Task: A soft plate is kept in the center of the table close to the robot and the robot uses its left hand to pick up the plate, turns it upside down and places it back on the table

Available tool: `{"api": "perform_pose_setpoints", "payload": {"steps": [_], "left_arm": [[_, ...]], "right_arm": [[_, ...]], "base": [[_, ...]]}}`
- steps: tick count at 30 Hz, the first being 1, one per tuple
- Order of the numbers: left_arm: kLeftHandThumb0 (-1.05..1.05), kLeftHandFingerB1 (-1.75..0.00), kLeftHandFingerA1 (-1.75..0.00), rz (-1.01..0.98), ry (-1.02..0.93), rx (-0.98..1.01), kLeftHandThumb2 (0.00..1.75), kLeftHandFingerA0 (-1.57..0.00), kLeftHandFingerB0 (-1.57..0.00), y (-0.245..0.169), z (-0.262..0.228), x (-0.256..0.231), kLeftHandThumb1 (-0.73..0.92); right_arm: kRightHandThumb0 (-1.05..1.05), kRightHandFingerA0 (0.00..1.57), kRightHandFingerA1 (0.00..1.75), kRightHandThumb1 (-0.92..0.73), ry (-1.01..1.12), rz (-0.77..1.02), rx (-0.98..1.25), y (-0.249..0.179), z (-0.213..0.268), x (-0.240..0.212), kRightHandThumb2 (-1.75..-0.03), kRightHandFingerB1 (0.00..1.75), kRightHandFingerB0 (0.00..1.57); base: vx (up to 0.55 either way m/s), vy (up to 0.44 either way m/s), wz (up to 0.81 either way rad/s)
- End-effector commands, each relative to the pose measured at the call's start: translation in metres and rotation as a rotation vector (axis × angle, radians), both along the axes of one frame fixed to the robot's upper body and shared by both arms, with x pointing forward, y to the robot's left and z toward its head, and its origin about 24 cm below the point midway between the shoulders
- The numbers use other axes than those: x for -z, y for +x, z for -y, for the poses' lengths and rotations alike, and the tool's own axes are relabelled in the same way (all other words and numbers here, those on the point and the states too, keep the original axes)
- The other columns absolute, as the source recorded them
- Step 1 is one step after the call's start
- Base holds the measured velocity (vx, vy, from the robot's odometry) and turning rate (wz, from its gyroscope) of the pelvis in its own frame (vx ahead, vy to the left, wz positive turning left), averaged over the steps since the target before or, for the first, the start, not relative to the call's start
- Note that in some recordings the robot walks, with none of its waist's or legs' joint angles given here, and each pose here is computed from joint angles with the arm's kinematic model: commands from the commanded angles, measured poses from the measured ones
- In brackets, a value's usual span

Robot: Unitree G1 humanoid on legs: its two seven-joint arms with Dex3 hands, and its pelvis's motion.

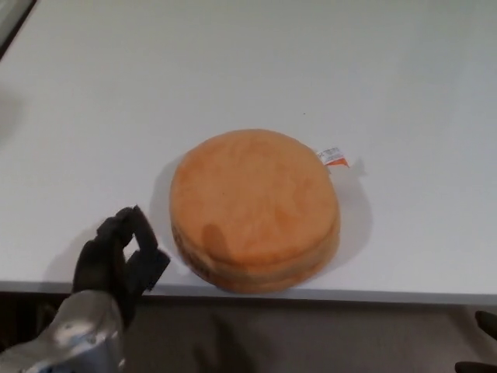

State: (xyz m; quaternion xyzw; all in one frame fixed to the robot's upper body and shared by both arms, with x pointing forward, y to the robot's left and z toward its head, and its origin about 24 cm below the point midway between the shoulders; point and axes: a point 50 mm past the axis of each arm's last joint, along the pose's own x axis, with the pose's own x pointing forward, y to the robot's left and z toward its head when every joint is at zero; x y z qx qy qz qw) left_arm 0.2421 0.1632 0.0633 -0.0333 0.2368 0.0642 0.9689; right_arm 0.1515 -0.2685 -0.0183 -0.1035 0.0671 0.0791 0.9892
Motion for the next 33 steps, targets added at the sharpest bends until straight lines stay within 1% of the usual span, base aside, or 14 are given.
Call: {"api": "perform_pose_setpoints", "payload": {"steps": [1, 2, 10, 11, 12, 13, 21, 23, 24, 26, 28, 29, 32, 33], "left_arm": [[-1.05, -0.05, -0.16, -0.007, 0.239, 0.075, 1.22, 0.0, 0.0, -0.025, -0.016, 0.003, 0.9], [-1.05, -0.03, -0.15, -0.015, 0.226, 0.136, 1.23, 0.0, 0.0, -0.031, -0.016, 0.001, 0.92], [-1.0, -0.01, -0.11, 0.078, 0.013, 0.284, 1.2, 0.0, 0.0, -0.073, -0.016, -0.007, 0.87], [-0.87, -0.18, -0.28, 0.115, 0.01, 0.288, 0.73, 0.0, 0.0, -0.079, -0.015, -0.006, 0.92], [-0.87, -0.18, -0.28, 0.142, 0.009, 0.291, 0.73, 0.0, 0.0, -0.084, -0.015, -0.006, 0.92], [-0.77, -0.24, -0.23, 0.212, 0.056, 0.304, 1.16, 0.0, 0.0, -0.095, -0.014, -0.003, 0.75], [-0.89, -0.29, -0.26, 0.434, 0.134, 0.332, 0.85, -0.11, -0.09, -0.123, -0.018, 0.014, 0.74], [-0.91, -0.37, -0.39, 0.473, 0.075, 0.317, 1.08, -0.06, -0.05, -0.131, -0.019, 0.02, 0.73], [-0.38, -0.48, -0.49, 0.487, 0.05, 0.303, 1.04, 0.0, 0.0, -0.134, -0.02, 0.023, 0.41], [-0.39, -0.48, -0.49, 0.496, 0.018, 0.274, 1.04, 0.0, 0.0, -0.138, -0.02, 0.028, 0.41], [-0.38, -0.48, -0.49, 0.509, -0.013, 0.247, 1.05, 0.0, 0.0, -0.143, -0.022, 0.032, 0.43], [-0.84, -0.3, -0.29, 0.509, -0.038, 0.219, 0.67, -0.19, -0.18, -0.148, -0.023, 0.037, 0.89], [-0.84, -0.3, -0.29, 0.502, -0.056, 0.176, 0.67, -0.19, -0.18, -0.158, -0.025, 0.046, 0.89], [-0.83, -0.3, -0.3, 0.496, -0.054, 0.164, 0.67, -0.18, -0.18, -0.161, -0.026, 0.049, 0.89]], "right_arm": [[-0.47, 0.38, 0.63, -0.59, 0.0, 0.008, 0.005, -0.001, 0.003, -0.004, -1.07, 0.47, 0.0], [-0.65, 0.44, 0.49, -0.86, -0.004, 0.011, 0.004, -0.001, 0.002, -0.004, -0.65, 0.38, 0.15], [-0.64, 0.45, 0.49, -0.86, -0.009, 0.018, 0.0, 0.001, 0.003, -0.005, -0.66, 0.38, 0.15], [-0.46, 0.39, 0.63, -0.61, -0.011, 0.02, 0.001, 0.001, 0.004, -0.005, -1.08, 0.46, 0.0], [-0.46, 0.39, 0.63, -0.61, -0.013, 0.021, 0.002, 0.001, 0.004, -0.005, -1.08, 0.46, 0.0], [-0.65, 0.46, 0.49, -0.86, -0.014, 0.019, 0.006, 0.0, 0.004, -0.005, -0.66, 0.38, 0.16], [-0.65, 0.45, 0.49, -0.86, -0.01, 0.012, 0.018, -0.002, 0.007, -0.005, -0.66, 0.36, 0.17], [-0.66, 0.46, 0.49, -0.86, -0.009, 0.012, 0.021, -0.003, 0.008, -0.005, -0.65, 0.36, 0.18], [-0.69, 0.4, 0.58, -0.68, -0.007, 0.011, 0.023, -0.003, 0.008, -0.005, -1.0, 0.47, 0.14], [-0.67, 0.39, 0.58, -0.68, -0.01, 0.01, 0.025, -0.004, 0.008, -0.004, -1.01, 0.48, 0.14], [-0.66, 0.45, 0.48, -0.86, -0.01, 0.003, 0.03, -0.006, 0.009, -0.003, -0.65, 0.36, 0.2], [-0.64, 0.46, 0.49, -0.87, -0.012, -0.001, 0.033, -0.007, 0.009, -0.003, -0.66, 0.36, 0.2], [-0.63, 0.46, 0.49, -0.87, -0.019, -0.009, 0.032, -0.01, 0.01, -0.002, -0.66, 0.36, 0.21], [-0.68, 0.41, 0.59, -0.71, -0.022, -0.011, 0.031, -0.011, 0.011, -0.001, -1.01, 0.48, 0.17]], "base": [[0.0, 0.0, 0.0], [0.0, 0.0, 0.0], [0.0, 0.0, 0.0], [0.0, 0.0, 0.0], [0.0, 0.0, 0.0], [0.0, 0.0, 0.0], [0.0, 0.0, 0.0], [0.0, 0.0, 0.0], [0.0, 0.0, 0.0], [0.0, 0.0, 0.0], [0.0, 0.0, 0.0], [0.0, 0.0, 0.0], [0.0, 0.0, 0.0], [0.0, 0.0, 0.0]]}}
